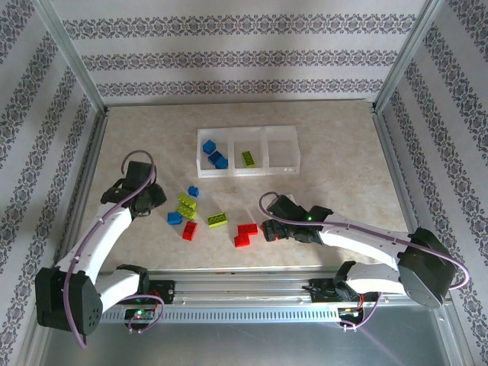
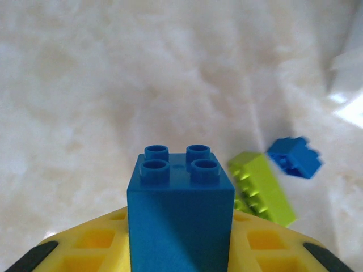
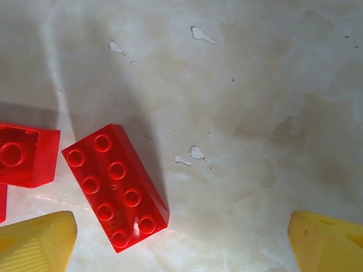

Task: Sort the legos into containers by color
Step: Pick up the lego from the bottom-left of the table, then place the lego in the container.

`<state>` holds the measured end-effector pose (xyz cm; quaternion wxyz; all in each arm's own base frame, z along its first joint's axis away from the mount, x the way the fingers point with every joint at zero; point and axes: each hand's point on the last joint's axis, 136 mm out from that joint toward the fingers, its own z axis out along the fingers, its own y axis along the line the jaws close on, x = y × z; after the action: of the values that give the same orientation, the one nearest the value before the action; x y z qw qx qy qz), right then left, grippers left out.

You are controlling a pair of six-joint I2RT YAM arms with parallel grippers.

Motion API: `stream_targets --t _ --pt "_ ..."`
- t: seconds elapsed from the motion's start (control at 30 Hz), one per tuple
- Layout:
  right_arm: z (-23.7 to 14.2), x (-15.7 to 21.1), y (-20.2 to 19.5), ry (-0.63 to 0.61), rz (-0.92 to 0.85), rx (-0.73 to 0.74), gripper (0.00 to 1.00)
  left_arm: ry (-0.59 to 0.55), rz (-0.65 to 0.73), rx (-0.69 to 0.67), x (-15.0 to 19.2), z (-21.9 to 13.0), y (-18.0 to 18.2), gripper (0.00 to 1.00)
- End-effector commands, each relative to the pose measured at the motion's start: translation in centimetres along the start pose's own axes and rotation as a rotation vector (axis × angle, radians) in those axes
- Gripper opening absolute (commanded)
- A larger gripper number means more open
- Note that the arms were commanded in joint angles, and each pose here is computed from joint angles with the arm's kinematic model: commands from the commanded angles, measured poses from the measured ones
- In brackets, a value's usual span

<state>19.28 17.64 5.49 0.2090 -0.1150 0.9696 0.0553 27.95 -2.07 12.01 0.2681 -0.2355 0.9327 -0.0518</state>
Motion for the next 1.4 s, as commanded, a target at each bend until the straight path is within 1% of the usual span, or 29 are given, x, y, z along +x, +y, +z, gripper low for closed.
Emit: stream_targets --t 0.0,0.07,0.2,0.3,0.4,0.6,0.7,0.8,1.0,1.1,1.17,1.27,1.37 --pt "-0.1 -0.1 0.4 -0.013 0.013 -0.015 0.95 -0.106 0.104 0.050 -3.1 -0.4 -4.1 0.33" --pt "0.0 0.0 0.5 -0.009 0.011 -0.016 0.95 -0.120 0.160 0.075 -3.9 -0.1 -6.8 0.33" --pt "0.2 0.2 0.7 0.001 0.002 -0.015 0.94 -0.114 0.284 0.125 -5.3 1.0 -12.4 0.33" --pt "0.2 0.2 0.7 0.003 -0.005 -0.008 0.93 -0.078 0.364 0.147 -6.0 2.2 -15.8 0.33" --pt "0.4 0.3 0.6 0.007 -0.007 0.007 0.92 -0.050 0.408 0.160 -6.4 4.0 -18.2 0.33" --pt "0.7 0.2 0.9 0.017 -0.021 0.021 0.88 -0.041 0.458 0.165 -8.3 7.2 -21.6 0.34" --pt "1.0 0.1 1.3 0.026 -0.046 0.025 0.87 -0.034 0.471 0.165 -8.9 8.7 -22.9 0.34" --pt "1.5 0.0 1.7 0.036 -0.066 0.033 0.85 -0.033 0.468 0.156 -9.2 10.0 -23.5 0.34" --pt "2.3 0.1 2.6 0.060 -0.096 0.023 0.82 -0.027 0.462 0.099 -9.6 11.6 -23.1 0.34" --pt "2.7 0.2 3.0 0.070 -0.103 0.015 0.80 -0.021 0.463 0.096 -9.5 12.1 -23.2 0.34" --pt "2.9 0.3 3.2 0.077 -0.104 0.008 0.78 -0.017 0.463 0.098 -9.5 12.3 -23.4 0.40" --pt "3.2 0.5 3.3 0.088 -0.104 0.007 0.73 -0.016 0.466 0.088 -9.5 12.7 -23.4 0.45" --pt "3.4 0.6 3.4 0.094 -0.105 0.008 0.70 -0.020 0.468 0.077 -9.7 12.7 -23.3 0.47"
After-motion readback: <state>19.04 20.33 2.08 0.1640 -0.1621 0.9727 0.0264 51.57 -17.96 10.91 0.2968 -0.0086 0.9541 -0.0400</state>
